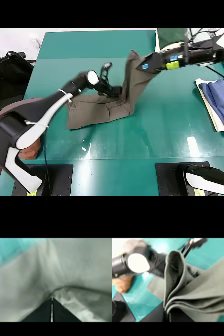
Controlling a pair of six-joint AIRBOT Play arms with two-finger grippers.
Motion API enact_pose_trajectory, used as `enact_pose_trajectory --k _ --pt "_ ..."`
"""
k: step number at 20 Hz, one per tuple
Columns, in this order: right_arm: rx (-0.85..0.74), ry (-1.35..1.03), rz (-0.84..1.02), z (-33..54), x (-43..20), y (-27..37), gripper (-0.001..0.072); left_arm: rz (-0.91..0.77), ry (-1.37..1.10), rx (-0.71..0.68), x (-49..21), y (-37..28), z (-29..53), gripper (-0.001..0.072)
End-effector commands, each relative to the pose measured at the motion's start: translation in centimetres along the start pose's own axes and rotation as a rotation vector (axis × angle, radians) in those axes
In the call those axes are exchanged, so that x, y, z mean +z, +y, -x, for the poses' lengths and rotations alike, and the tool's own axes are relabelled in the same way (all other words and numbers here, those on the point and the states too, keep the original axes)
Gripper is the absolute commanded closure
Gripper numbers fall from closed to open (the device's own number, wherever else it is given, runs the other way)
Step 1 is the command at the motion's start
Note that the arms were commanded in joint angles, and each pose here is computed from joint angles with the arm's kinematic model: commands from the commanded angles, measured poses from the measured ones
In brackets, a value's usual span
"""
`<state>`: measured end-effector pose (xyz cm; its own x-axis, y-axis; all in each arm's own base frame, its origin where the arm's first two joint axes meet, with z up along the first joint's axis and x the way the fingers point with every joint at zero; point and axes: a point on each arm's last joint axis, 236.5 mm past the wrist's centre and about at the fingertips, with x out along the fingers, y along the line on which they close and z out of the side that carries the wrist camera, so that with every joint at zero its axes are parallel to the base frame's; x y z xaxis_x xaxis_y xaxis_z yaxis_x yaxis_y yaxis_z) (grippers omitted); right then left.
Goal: Fold the shirts.
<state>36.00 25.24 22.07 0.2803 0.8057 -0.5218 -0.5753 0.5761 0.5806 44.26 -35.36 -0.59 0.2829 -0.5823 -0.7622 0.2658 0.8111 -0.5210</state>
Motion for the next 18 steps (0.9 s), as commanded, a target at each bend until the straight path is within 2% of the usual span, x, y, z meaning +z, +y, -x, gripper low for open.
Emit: enact_pose_trajectory --k 1,6,7,8,9,11,13,15,18 --pt "0.063 -0.042 0.045 -3.2 0.8 4.5 0.0695 -0.009 -0.167 0.065 6.1 3.2 9.1 0.0686" --pt "0.242 -0.125 0.012 -13.4 0.8 12.2 0.0693 -0.008 -0.541 0.214 12.2 8.0 28.9 0.0686" --pt "0.272 -0.123 0.018 -15.9 -0.1 13.4 0.0632 -0.006 -0.591 0.239 12.2 8.4 31.9 0.0686" --pt "0.3 -0.107 0.014 -18.2 -1.2 14.5 0.0422 -0.005 -0.619 0.259 12.0 8.7 34.0 0.0686" --pt "0.322 -0.073 0.011 -20.0 -2.2 15.3 0.0346 -0.005 -0.633 0.283 11.6 9.1 35.5 0.0686" --pt "0.32 -0.029 0.06 -21.4 -3.0 15.3 0.0346 -0.019 -0.617 0.314 10.7 9.5 36.5 0.0686" --pt "0.262 0.022 0.103 -20.9 -3.6 12.4 0.0347 -0.043 -0.556 0.322 9.6 9.6 35.7 0.0686" --pt "0.173 0.064 0.068 -19.1 -4.3 7.0 0.0347 -0.037 -0.529 0.321 9.1 9.6 35.3 0.0686" --pt "-0.024 0.091 -0.116 -14.7 -6.8 -4.0 0.0347 -0.035 -0.529 0.312 9.1 9.5 35.3 0.0686"
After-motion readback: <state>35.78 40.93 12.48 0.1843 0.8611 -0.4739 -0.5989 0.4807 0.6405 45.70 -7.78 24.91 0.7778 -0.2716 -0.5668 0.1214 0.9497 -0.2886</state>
